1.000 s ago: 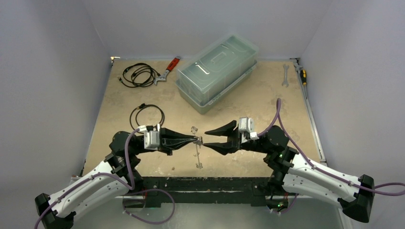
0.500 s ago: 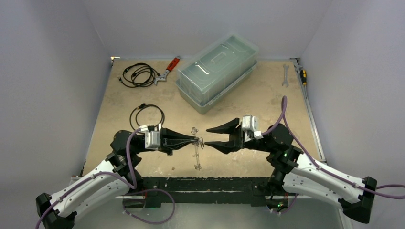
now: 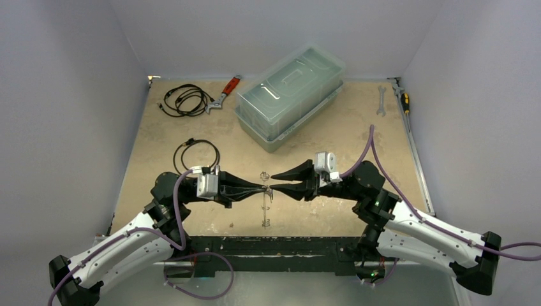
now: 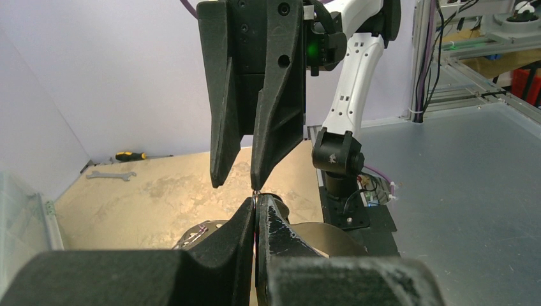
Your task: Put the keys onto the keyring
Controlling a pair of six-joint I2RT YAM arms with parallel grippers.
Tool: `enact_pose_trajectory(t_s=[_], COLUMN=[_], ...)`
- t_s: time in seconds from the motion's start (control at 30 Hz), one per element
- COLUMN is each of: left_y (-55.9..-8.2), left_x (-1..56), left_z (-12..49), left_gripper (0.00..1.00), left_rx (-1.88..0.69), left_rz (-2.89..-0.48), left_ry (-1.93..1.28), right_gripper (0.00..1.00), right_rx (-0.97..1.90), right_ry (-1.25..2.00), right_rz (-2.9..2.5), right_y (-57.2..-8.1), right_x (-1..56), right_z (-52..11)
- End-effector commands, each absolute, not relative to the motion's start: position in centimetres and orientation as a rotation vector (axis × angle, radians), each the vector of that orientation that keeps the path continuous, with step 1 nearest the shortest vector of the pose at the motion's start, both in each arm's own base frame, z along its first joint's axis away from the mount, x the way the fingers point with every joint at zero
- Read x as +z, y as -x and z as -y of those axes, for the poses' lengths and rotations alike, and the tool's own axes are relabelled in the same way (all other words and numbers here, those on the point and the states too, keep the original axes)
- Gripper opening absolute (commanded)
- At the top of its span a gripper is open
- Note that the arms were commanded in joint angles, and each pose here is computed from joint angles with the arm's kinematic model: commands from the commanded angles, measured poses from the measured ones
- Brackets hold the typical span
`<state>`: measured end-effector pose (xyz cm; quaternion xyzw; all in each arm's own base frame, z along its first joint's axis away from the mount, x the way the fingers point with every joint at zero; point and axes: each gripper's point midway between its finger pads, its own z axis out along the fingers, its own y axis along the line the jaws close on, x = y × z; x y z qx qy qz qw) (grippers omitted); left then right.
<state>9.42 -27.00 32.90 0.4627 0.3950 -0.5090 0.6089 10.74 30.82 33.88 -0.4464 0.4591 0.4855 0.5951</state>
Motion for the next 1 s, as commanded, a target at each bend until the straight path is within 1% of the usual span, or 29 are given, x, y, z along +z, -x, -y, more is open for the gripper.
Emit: enact_pose_trajectory(t_s=[0.0,0.23,0.37,0.63,0.97], left_y=[-8.8,-8.8,-8.9,-9.1,-9.4], left_x=[35.0,35.0,35.1,35.2,35.2], left_z=[26.6,26.5,26.5,26.4,26.3], left_gripper=[0.0,0.0,0.0,0.0,0.0], left_rx=[-1.175,-1.175,-1.172,-1.164,-1.157], left_rz=[-0.827,-0.826,-0.828,-0.829,-0.839], left_ry=[-1.056,-1.053,-1.05,-1.035,-1.019], right_gripper=[0.27,0.21,0.11,0.0,0.0], right_rx=[1.125,1.128,1.135,1.141,1.143], right_ry=[1.065,1.089,1.098,1.11,1.083], right_rz=[-1.012,-1.033,-1.033,-1.037,-1.046], right_y=[-10.2,-10.2,-10.1,-10.0,-10.2], right_x=[35.5,34.7,34.5,34.2,33.4], right_z=[-30.8,-31.2,-31.3,-31.3,-31.3])
